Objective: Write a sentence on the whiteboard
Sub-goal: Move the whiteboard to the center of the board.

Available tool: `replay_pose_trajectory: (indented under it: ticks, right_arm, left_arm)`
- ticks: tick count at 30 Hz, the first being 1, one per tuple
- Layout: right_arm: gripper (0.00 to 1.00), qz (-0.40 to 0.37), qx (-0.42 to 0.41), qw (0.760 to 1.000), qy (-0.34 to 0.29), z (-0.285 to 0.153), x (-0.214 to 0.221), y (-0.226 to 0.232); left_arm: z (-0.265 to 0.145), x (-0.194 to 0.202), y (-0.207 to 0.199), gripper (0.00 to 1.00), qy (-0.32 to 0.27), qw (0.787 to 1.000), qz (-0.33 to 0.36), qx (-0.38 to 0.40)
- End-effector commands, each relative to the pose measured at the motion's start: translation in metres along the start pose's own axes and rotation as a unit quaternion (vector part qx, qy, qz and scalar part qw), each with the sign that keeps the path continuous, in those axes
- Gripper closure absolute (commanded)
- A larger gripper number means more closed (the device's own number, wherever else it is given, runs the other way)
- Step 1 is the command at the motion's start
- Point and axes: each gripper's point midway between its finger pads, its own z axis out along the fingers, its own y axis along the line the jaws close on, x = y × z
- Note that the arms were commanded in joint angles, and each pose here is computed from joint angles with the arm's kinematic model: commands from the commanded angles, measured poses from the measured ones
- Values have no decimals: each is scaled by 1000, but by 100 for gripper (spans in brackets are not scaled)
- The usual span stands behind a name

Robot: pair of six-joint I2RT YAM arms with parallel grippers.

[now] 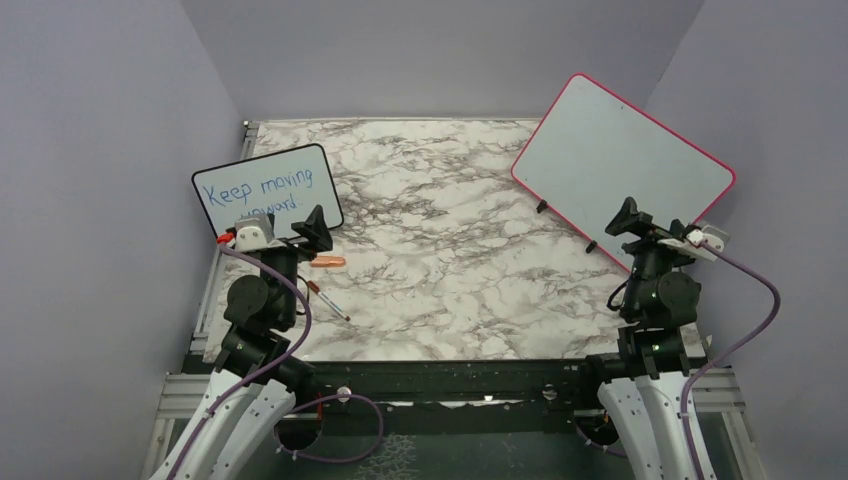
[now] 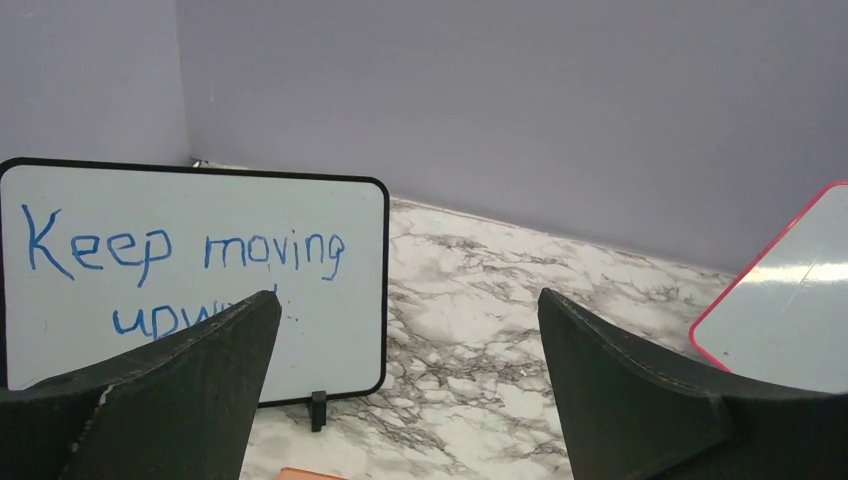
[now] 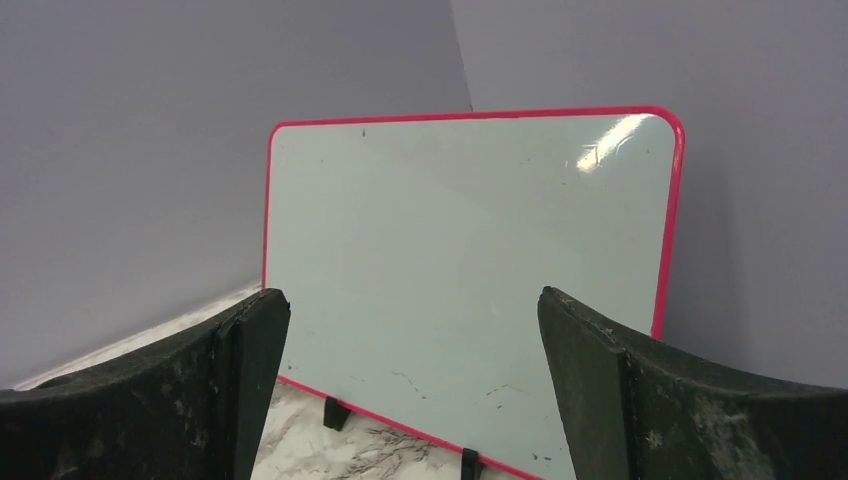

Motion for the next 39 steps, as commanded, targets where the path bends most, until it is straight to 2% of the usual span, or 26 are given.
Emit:
replay_pose_trajectory:
  ticks: [1, 9, 14, 19, 23, 32, 39]
  right_arm:
    - [0, 8, -9, 1000, 0, 2, -1, 4]
    - [0, 11, -30, 999, 45, 8, 9, 18]
    - [0, 9, -32, 995, 94, 16, 29, 25]
    - [1, -6, -59, 983, 175, 23, 60, 42]
    - [2, 7, -60, 968, 242, 28, 94, 53]
    - [2, 34, 5, 929, 368, 39, 173, 60]
    - [3, 0, 60, 918, 392, 42, 212, 81]
  left_arm:
    - [1, -2, -8, 1, -7, 1000, 1, 24]
    - [0, 0, -7, 1, -3, 1000, 15, 27]
    - [-2, 0, -2, 1, 3, 999, 28, 17]
    - [-6, -1, 2, 1, 17, 1000, 26, 6]
    - [-7, 11, 3, 1, 44, 998, 49, 8]
    - [-4, 19, -5, 1, 55, 997, 56, 25]
    - [-6, 21, -12, 1, 56, 996, 53, 38]
